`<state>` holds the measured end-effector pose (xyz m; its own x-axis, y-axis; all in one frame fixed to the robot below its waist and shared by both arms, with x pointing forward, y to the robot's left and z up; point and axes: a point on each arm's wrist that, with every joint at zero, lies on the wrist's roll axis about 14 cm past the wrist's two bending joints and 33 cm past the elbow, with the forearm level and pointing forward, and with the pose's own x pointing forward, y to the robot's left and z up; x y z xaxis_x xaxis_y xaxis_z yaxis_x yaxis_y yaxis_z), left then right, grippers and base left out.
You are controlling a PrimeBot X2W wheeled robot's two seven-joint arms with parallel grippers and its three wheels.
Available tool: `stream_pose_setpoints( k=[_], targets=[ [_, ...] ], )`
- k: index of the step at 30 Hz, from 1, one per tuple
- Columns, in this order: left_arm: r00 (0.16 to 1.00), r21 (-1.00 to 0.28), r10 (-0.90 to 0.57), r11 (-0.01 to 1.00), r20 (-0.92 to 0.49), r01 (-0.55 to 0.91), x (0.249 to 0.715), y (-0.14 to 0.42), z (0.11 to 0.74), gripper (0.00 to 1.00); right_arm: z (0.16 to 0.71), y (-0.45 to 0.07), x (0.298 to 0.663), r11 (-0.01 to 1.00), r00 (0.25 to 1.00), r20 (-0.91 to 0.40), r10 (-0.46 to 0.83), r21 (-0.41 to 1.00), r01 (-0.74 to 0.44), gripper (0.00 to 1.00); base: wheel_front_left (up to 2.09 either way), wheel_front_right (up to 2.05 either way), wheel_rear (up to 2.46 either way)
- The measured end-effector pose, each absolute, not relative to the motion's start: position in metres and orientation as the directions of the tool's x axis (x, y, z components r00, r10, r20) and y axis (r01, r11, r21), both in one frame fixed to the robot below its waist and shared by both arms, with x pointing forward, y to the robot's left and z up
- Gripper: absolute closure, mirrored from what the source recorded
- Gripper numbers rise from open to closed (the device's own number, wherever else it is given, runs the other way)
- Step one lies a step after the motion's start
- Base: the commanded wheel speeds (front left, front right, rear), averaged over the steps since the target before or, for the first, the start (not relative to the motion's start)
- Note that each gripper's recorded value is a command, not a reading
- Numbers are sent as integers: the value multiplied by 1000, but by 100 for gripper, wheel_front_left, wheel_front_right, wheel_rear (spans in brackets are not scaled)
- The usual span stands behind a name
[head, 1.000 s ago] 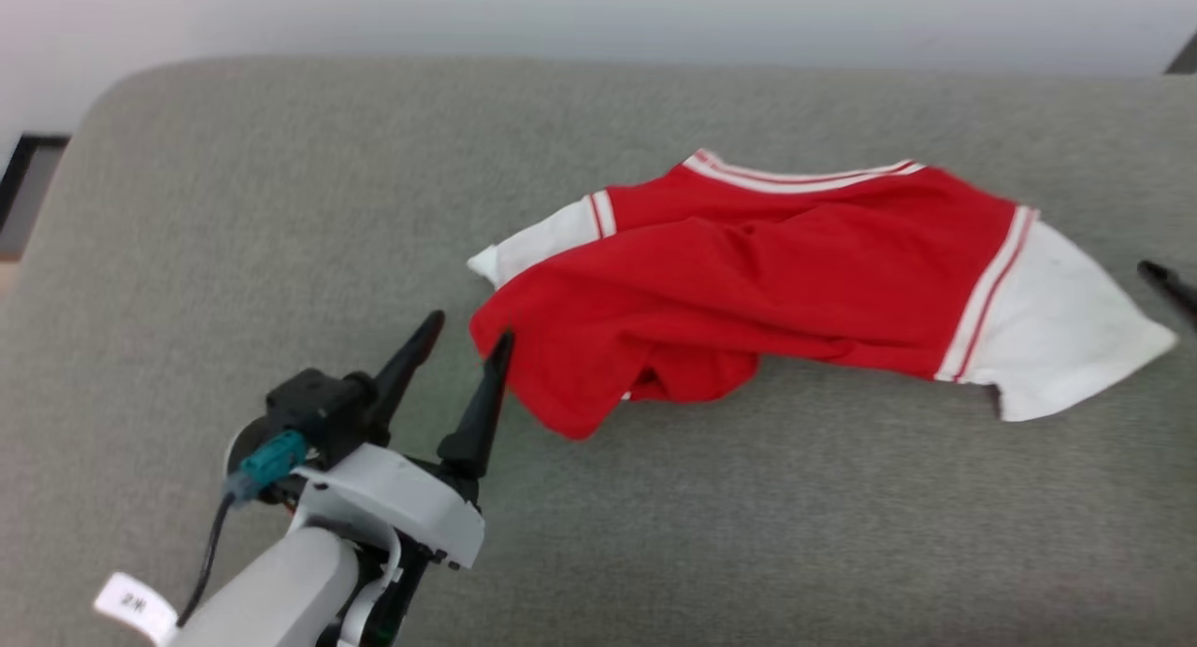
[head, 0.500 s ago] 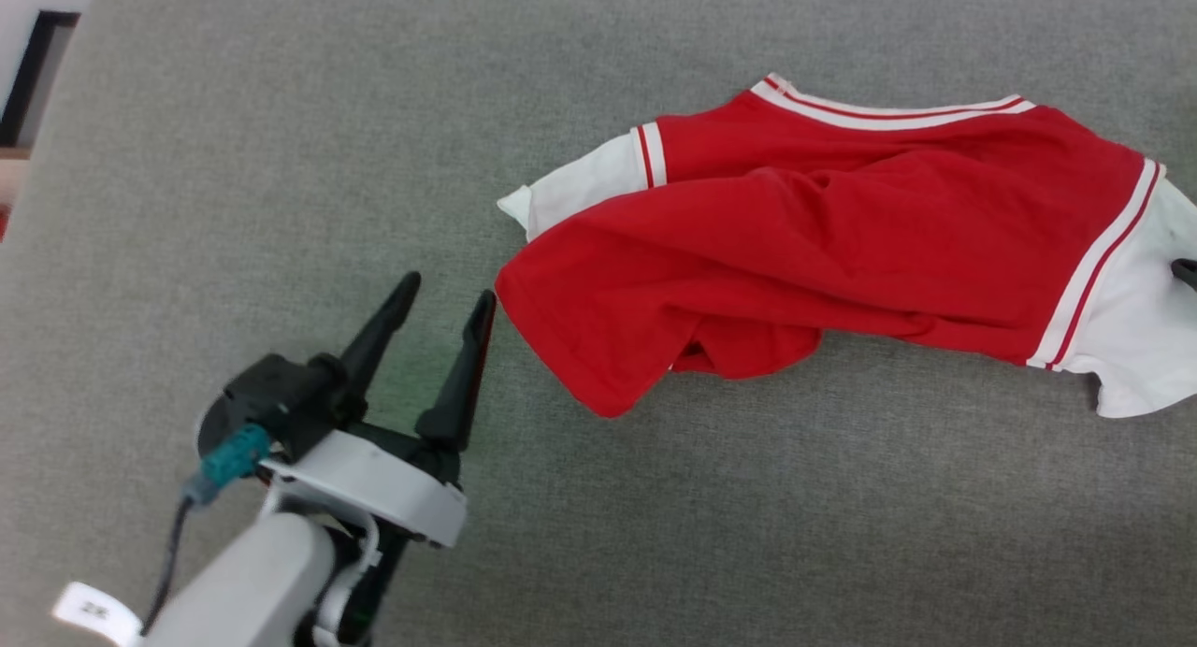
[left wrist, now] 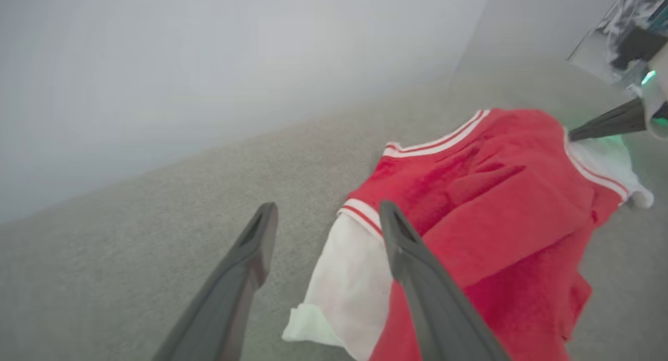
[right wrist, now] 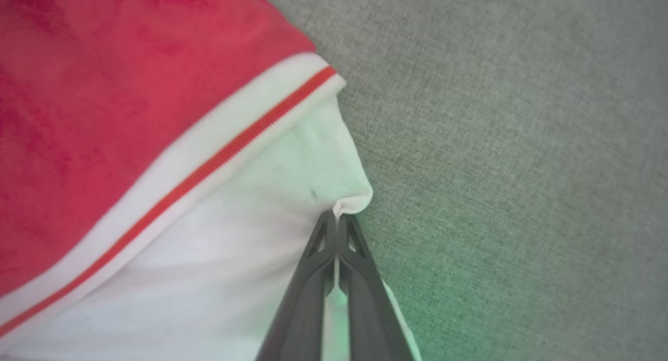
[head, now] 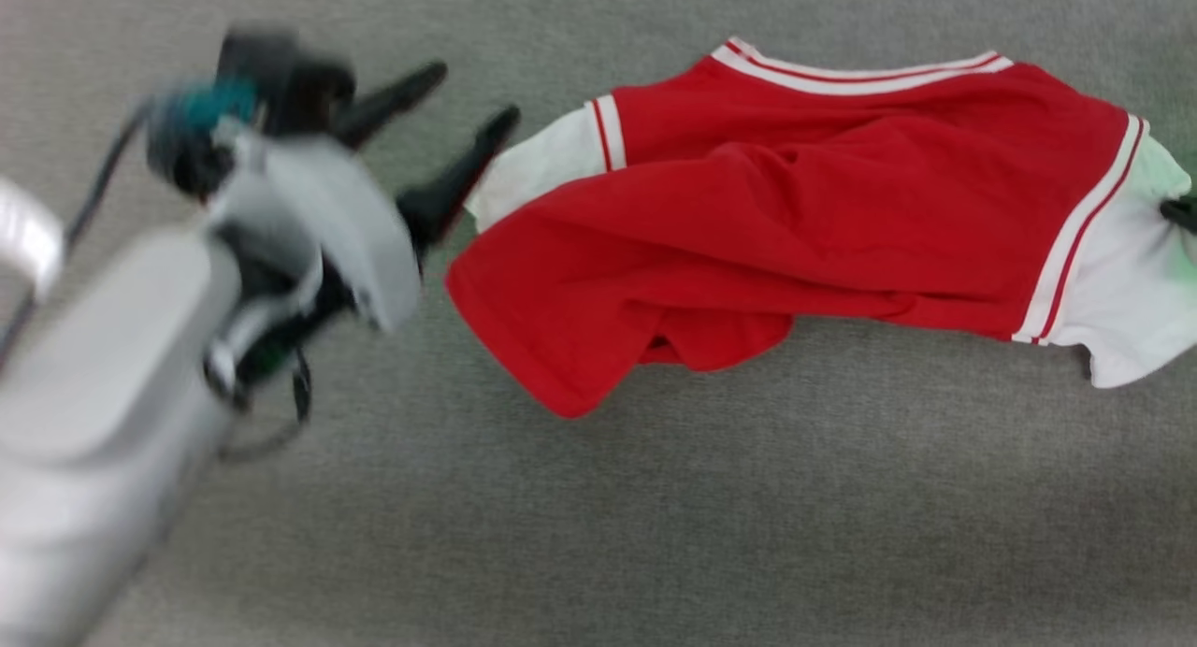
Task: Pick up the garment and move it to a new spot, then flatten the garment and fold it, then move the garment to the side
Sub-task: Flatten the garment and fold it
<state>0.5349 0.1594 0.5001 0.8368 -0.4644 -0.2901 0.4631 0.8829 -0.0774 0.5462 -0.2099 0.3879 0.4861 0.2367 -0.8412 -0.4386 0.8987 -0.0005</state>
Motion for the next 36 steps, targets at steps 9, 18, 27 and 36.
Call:
stream_pose_setpoints(
  k=[9, 18, 27, 36],
  targets=[
    [566, -147, -440, 860, -697, 488, 555, 145, 431, 0, 384, -208, 550, 882, 478, -842, 252, -4, -471, 100, 0, 0, 0],
    [382, -242, -446, 846, -810, 476, 538, 141, 407, 0, 380, -206, 550, 871, 471, -843, 261, -5, -492, 100, 0, 0, 0],
    [421, -273, -490, 835, -763, 477, 543, 125, 406, 100, 389, -198, 557, 865, 522, -797, 303, 0, -502, 100, 0, 0, 0],
    [664, -231, -485, 870, -569, 437, 585, 134, 466, 100, 478, -200, 605, 881, 785, -515, 343, -113, -459, 100, 0, 0, 0]
  ],
)
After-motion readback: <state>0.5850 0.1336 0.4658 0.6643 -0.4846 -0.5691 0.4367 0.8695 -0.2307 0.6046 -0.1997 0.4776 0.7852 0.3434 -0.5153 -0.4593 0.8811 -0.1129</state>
